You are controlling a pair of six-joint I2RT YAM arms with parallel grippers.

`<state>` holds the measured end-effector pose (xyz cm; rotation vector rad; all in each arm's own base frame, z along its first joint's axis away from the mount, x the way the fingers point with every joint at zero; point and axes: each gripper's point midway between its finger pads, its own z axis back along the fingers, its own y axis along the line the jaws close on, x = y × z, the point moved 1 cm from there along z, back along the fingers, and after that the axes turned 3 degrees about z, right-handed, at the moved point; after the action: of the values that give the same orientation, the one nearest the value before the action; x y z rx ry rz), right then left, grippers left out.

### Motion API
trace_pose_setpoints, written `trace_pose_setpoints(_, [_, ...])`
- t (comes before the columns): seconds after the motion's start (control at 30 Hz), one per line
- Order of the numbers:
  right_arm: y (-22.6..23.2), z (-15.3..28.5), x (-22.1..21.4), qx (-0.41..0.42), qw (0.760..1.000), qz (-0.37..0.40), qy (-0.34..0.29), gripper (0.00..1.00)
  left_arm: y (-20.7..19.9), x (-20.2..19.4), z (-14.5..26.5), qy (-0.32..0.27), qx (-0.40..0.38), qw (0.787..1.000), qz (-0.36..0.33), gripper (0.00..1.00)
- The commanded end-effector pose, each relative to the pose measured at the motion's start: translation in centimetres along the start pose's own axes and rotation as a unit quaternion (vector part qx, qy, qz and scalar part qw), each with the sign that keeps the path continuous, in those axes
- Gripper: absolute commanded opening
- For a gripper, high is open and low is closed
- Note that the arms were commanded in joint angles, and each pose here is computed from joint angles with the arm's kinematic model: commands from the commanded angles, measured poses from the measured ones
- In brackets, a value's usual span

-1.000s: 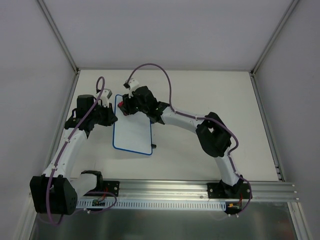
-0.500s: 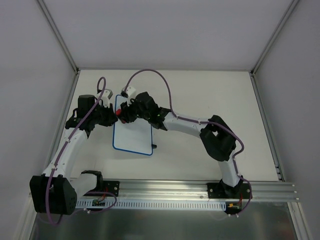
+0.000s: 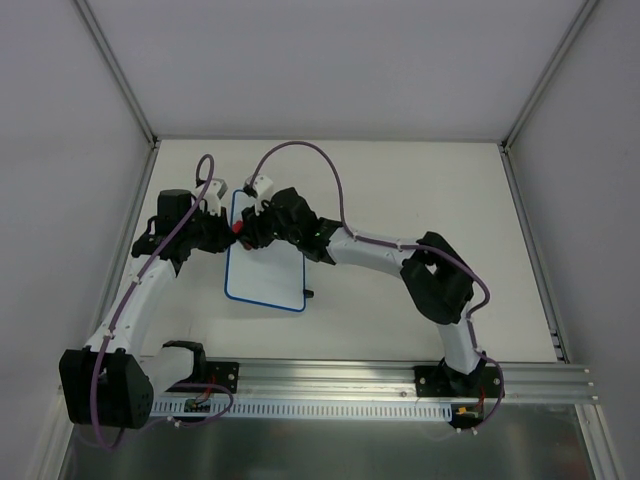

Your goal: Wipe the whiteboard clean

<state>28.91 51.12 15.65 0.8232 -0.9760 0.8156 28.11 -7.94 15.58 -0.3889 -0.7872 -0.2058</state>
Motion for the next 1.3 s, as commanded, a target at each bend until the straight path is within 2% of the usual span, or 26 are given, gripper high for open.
trace_pose_setpoints(0.0, [-0.1,-1.9,-3.2,-0.019,0.999,-0.016,0.045,0.00,-5.8,-4.5,0.3,0.090,-0.144,0.985,0.007,0.00])
trace_pose_setpoints(0.23, [-5.2,-2.5,-0.9,-0.146,0.989,-0.021,0.026,0.00,-6.1,-4.6,0.4,0.090,-0.149,0.985,0.002,0.00])
trace_pose_setpoints(0.33, [-6.3,-2.5,-0.8,-0.166,0.985,-0.025,0.034,0.00,-6.1,-4.5,0.5,0.087,-0.149,0.985,-0.001,0.00])
trace_pose_setpoints(0.7, [-10.5,-1.3,-6.0,-0.222,0.967,-0.085,0.091,0.00,-6.2,-4.7,0.6,0.090,-0.148,0.985,-0.003,0.00])
trace_pose_setpoints(0.8, [-10.9,-1.1,-7.0,-0.224,0.965,-0.089,0.102,0.00,-6.2,-4.6,0.5,0.090,-0.148,0.985,-0.003,0.00])
trace_pose_setpoints(0.97, [-9.6,-1.4,-5.9,-0.190,0.973,-0.083,0.098,0.00,-6.3,-4.7,0.5,0.091,-0.149,0.985,-0.005,0.00])
trace_pose_setpoints(1.27, [-3.1,-0.9,-2.4,-0.089,0.994,-0.016,0.068,0.00,-5.9,-4.6,0.5,0.090,-0.136,0.987,-0.005,0.00])
